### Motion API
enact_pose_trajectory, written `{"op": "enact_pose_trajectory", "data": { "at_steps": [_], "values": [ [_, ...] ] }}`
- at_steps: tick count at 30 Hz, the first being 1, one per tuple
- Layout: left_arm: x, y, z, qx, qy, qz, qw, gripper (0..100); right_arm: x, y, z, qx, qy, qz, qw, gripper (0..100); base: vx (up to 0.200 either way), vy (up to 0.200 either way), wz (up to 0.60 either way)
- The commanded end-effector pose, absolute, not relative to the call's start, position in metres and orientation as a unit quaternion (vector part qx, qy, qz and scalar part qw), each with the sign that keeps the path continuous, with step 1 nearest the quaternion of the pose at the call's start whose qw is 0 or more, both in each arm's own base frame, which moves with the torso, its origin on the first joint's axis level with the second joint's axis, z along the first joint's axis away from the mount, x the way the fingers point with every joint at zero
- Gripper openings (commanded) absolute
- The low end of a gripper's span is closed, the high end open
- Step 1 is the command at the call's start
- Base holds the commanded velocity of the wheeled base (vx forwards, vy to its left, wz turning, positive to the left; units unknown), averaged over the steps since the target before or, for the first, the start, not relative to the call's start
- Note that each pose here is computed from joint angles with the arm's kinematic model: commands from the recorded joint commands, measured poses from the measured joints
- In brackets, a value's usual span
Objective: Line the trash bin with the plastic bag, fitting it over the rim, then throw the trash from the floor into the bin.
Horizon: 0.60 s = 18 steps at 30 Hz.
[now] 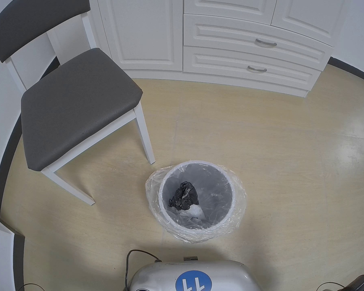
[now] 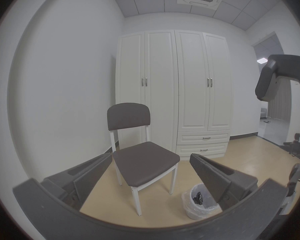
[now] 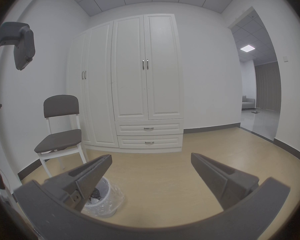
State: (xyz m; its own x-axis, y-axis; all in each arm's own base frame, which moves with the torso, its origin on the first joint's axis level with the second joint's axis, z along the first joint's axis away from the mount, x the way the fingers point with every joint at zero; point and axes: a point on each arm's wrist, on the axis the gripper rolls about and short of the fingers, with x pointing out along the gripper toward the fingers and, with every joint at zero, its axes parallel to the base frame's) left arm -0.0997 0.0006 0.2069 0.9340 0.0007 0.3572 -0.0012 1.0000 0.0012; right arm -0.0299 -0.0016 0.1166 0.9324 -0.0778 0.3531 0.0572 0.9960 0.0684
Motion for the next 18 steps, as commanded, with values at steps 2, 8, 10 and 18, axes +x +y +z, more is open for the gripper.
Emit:
{"op": "enact_pose_trajectory", "data": {
  "at_steps": [2, 8, 10, 18],
  "values": [
    [-0.092, 0.001, 0.189, -0.002, -0.171, 0.006, 0.985, 100, -0.029, -0.002, 0.111, 0.031, -0.177, -0.055, 0.982, 100, 0.000, 0.000, 0.00],
    [-0.073, 0.001, 0.175, -0.002, -0.174, 0.008, 0.985, 100, -0.029, -0.003, 0.111, 0.032, -0.177, -0.064, 0.982, 100, 0.000, 0.000, 0.00],
    [-0.066, 0.001, 0.169, -0.003, -0.182, 0.008, 0.983, 100, -0.029, -0.003, 0.111, 0.027, -0.176, -0.065, 0.982, 100, 0.000, 0.000, 0.00],
    [-0.046, 0.001, 0.144, 0.004, -0.172, 0.005, 0.985, 100, -0.028, -0.003, 0.108, -0.019, -0.158, -0.067, 0.985, 100, 0.000, 0.000, 0.00]
  ]
}}
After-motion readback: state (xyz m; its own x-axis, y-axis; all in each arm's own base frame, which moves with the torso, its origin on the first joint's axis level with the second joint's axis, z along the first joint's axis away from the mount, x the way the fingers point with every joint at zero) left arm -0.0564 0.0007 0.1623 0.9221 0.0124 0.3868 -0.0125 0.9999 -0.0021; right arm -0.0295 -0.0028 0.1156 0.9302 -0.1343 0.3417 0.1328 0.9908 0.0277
